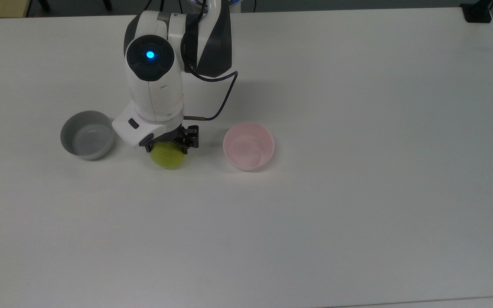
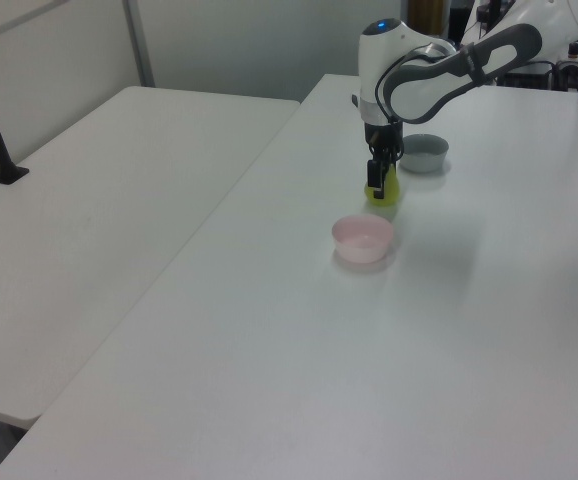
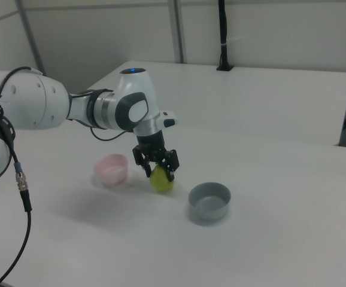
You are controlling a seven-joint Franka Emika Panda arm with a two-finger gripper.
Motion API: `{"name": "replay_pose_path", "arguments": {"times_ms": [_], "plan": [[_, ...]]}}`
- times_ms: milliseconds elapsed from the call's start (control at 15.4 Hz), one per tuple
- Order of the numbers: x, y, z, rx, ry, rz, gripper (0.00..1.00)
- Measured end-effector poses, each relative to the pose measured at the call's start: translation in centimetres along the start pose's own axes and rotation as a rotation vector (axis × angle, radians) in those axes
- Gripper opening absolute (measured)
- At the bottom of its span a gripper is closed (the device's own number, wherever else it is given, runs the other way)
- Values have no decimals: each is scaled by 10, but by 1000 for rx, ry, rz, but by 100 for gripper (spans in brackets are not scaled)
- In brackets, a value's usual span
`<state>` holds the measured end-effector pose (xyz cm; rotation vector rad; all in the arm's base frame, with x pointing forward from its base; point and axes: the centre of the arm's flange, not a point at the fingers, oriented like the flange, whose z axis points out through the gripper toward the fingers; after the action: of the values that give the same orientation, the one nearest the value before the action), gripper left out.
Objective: Place the pear in the bowl
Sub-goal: 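Lower the gripper and close it around the green pear, then lift the pear and carry it over the pink bowl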
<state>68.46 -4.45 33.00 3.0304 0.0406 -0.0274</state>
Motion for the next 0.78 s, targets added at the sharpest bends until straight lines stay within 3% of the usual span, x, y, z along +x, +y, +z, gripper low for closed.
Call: {"name": "replay_pose_path", "arguments": {"times_ms": [65,453,777], "plan": [[0,0,-1,0,2,0,82],[1,1,-5,-1,9,1,81],[1,8,-60,-4,60,12,81]]}}
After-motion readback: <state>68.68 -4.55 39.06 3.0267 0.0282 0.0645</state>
